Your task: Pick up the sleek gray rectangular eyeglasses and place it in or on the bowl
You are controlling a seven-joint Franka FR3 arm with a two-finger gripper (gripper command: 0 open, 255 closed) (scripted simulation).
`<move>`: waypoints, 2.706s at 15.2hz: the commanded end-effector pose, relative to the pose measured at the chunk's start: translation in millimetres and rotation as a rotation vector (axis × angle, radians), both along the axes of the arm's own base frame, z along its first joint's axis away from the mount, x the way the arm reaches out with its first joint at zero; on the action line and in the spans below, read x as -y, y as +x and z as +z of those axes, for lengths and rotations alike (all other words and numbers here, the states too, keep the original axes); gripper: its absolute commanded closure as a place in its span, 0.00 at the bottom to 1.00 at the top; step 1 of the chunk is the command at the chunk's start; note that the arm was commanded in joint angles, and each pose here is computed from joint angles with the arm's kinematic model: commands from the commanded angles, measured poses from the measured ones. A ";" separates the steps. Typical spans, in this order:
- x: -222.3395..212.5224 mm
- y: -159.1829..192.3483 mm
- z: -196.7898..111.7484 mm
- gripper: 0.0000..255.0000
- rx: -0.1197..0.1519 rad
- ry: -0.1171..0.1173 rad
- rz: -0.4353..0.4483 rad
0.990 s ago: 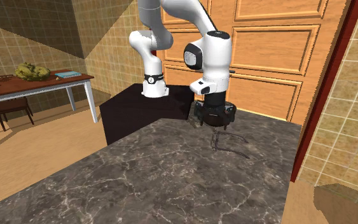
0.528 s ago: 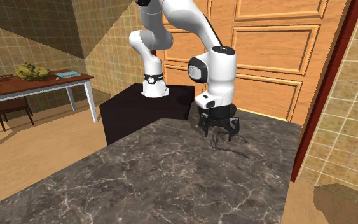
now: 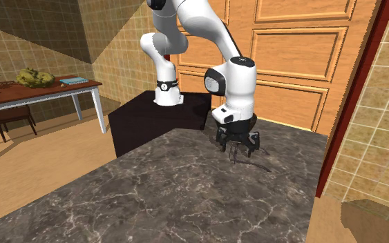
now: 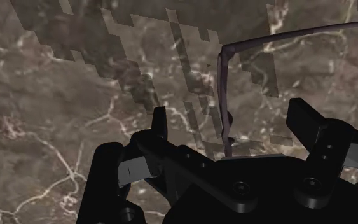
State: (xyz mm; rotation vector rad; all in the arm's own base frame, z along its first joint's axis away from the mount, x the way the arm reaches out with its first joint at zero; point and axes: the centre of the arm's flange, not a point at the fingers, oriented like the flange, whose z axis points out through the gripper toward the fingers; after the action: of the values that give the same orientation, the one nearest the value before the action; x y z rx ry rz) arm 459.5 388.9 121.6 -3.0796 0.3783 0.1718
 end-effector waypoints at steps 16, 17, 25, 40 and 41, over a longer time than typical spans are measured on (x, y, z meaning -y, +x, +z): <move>0.0 0.0 21.0 1.00 0.000 0.000 0.000; 0.0 0.0 26.2 1.00 0.000 0.000 0.000; 0.0 0.0 68.5 1.00 0.000 0.000 0.000; 0.0 0.0 147.7 1.00 0.000 0.000 0.000; 0.0 0.0 152.9 1.00 0.000 0.000 0.000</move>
State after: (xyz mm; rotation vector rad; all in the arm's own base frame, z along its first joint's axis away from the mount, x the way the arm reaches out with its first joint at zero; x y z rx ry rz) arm 459.3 389.4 268.7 -3.0794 0.3782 0.1713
